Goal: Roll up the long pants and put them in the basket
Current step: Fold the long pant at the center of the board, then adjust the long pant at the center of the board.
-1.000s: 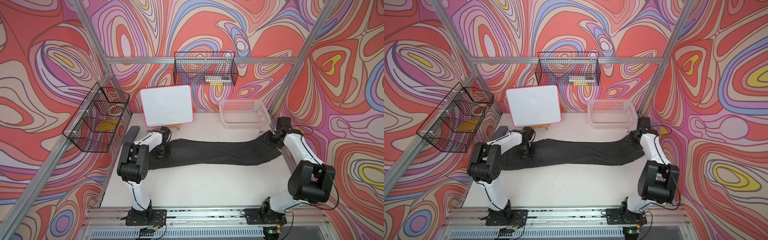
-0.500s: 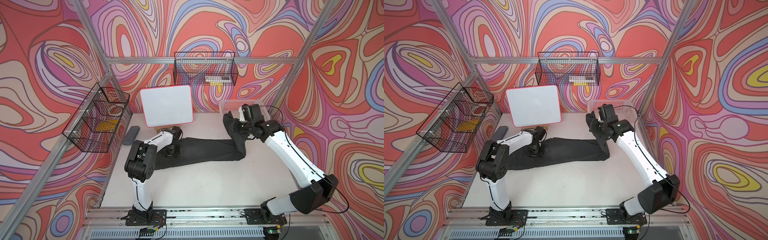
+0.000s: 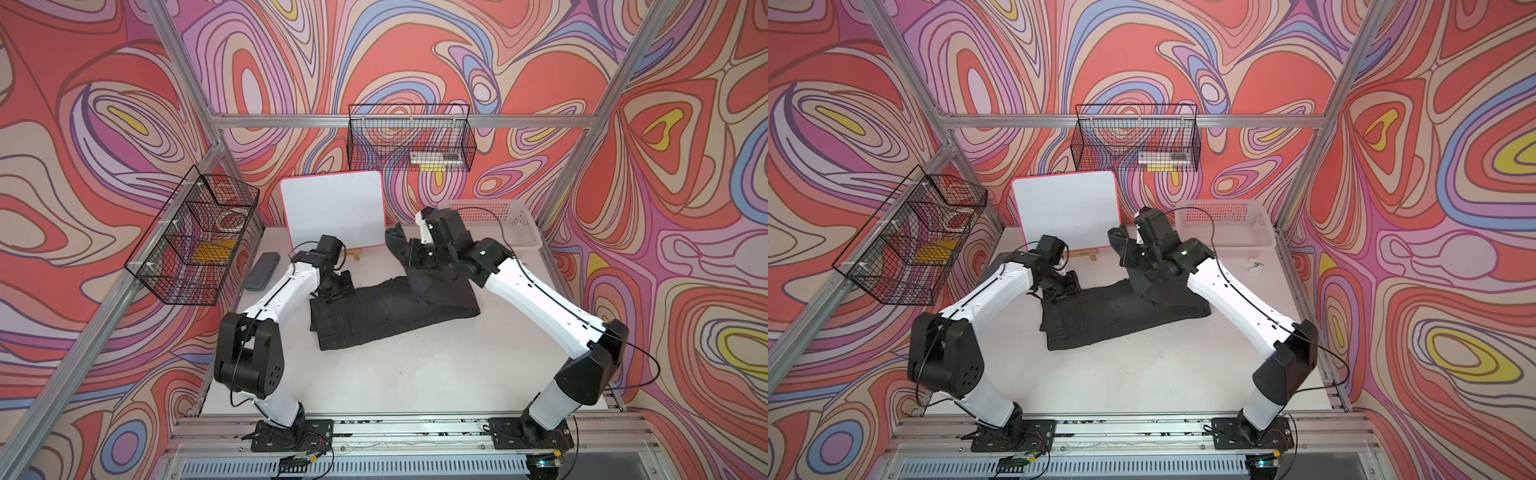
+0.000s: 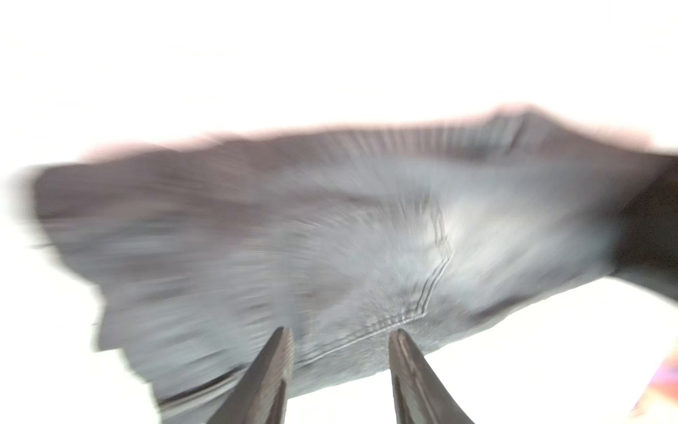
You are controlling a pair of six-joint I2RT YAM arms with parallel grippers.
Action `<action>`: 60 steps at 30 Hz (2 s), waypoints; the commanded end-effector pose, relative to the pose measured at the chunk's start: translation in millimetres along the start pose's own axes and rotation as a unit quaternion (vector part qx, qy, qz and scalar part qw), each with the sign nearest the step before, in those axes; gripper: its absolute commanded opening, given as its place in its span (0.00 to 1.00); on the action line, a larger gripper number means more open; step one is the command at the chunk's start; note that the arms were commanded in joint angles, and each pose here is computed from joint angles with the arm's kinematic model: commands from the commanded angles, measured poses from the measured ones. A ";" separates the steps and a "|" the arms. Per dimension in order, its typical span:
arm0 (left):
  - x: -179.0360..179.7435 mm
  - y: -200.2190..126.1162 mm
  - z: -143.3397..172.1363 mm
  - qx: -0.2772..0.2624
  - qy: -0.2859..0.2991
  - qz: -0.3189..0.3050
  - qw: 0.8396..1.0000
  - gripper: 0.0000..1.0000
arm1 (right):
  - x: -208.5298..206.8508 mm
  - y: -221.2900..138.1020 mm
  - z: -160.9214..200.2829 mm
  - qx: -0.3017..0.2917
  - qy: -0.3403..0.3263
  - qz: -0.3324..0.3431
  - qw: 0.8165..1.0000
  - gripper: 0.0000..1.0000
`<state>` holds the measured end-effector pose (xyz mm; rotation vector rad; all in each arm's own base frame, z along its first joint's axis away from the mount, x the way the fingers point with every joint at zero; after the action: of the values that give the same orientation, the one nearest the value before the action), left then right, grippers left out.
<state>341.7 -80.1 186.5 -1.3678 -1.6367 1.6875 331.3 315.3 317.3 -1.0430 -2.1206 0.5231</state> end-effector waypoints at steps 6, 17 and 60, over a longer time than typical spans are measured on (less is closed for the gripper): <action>49.0 -14.2 -7.9 -0.008 -0.036 -0.063 0.997 0.49 | 58.1 70.5 22.4 0.007 -0.027 -0.056 0.998 0.00; 60.5 -21.3 -13.6 -0.029 -0.029 -0.101 0.994 0.49 | 102.2 145.0 80.6 0.053 -0.043 -0.082 0.994 0.00; 46.3 107.5 10.7 0.069 0.052 -0.175 0.981 0.35 | -140.3 46.6 276.5 0.409 0.035 0.116 0.904 0.48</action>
<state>329.8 -78.5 78.4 -1.0204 -1.5387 1.5407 279.9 213.3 73.1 -0.9460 -1.6665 1.1802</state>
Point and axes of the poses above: each gripper's point midway between its finger pads, its own y axis out along the fingers, its own x axis along the line the jaws close on, z = x × y, the point moved 5 cm from there along -y, back along the fingers, and after that the axes turned 11 degrees about -y, right-handed, at the moved point
